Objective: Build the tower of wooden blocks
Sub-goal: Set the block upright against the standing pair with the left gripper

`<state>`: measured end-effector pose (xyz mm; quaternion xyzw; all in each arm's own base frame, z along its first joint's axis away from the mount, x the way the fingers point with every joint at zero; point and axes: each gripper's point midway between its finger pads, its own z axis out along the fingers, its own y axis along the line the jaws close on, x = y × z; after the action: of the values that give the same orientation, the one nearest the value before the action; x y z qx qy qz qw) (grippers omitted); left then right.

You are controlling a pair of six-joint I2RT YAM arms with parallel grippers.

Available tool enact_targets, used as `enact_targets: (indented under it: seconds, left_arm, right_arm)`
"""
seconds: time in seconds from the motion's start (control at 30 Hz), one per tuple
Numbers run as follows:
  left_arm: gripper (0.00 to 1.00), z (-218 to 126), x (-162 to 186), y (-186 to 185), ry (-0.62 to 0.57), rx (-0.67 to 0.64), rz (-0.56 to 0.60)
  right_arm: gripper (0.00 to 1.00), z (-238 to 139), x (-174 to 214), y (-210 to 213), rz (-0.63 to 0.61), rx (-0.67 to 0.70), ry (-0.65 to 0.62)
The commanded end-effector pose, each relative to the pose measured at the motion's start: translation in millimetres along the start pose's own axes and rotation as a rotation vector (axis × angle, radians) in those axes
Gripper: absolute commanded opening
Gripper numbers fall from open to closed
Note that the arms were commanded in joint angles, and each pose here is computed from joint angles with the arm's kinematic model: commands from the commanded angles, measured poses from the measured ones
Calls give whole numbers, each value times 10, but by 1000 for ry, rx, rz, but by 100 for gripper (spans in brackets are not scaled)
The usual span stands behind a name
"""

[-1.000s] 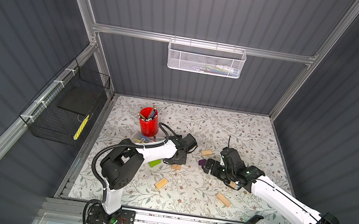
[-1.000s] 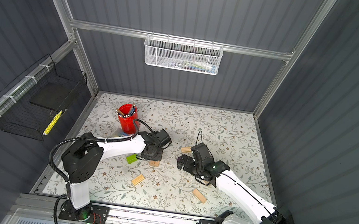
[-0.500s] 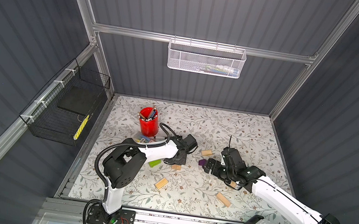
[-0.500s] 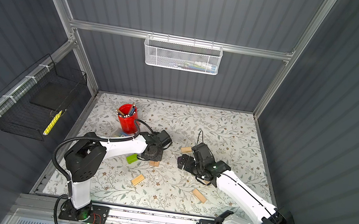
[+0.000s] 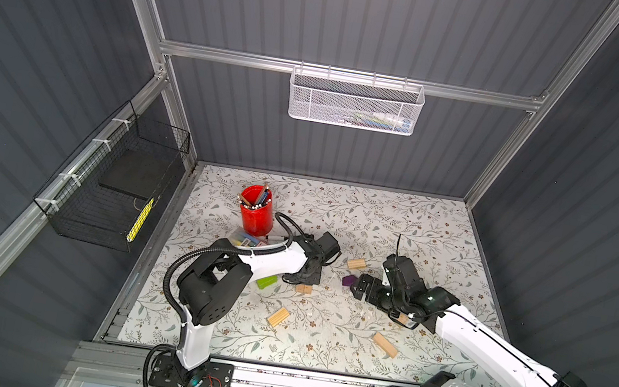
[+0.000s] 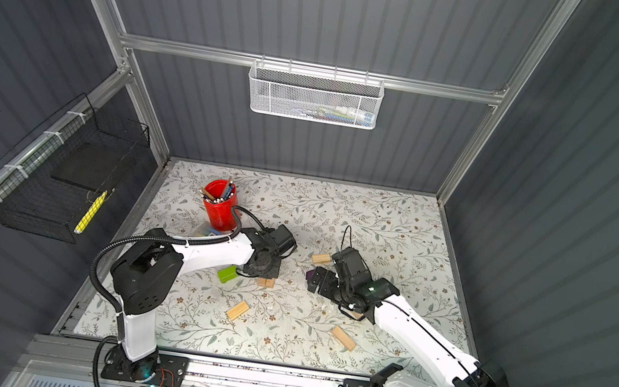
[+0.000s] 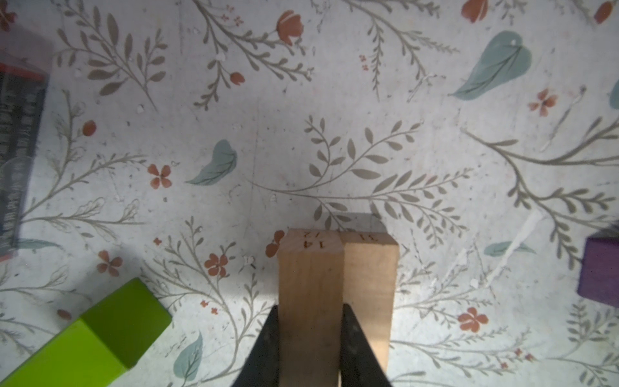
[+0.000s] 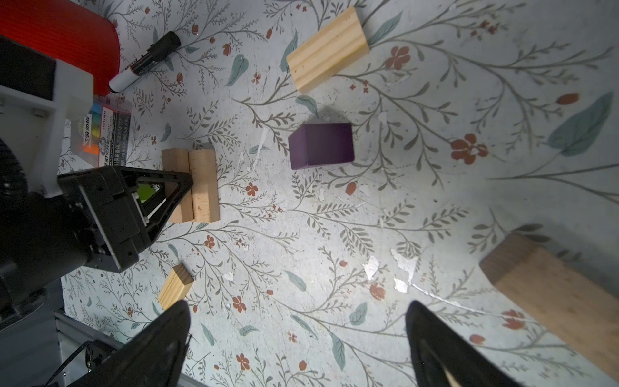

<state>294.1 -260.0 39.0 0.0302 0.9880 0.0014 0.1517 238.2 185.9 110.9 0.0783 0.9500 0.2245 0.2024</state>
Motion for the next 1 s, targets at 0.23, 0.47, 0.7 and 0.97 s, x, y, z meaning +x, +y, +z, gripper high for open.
enact_targets:
  seconds: [0.23, 0.47, 0.7, 0.97]
  left_arm:
    - [13, 35, 25, 46, 19, -24, 4]
    - [16, 43, 37, 53, 23, -26, 3]
    - [23, 45, 53, 64, 26, -29, 2]
    - [30, 8, 24, 54, 15, -20, -1]
  right_arm:
    - [99, -32, -7, -24, -3, 6, -5]
    - [99, -21, -8, -37, 1, 10, -3]
    - [99, -33, -5, -30, 1, 6, -2]
    - [99, -53, -15, -31, 1, 5, -7]
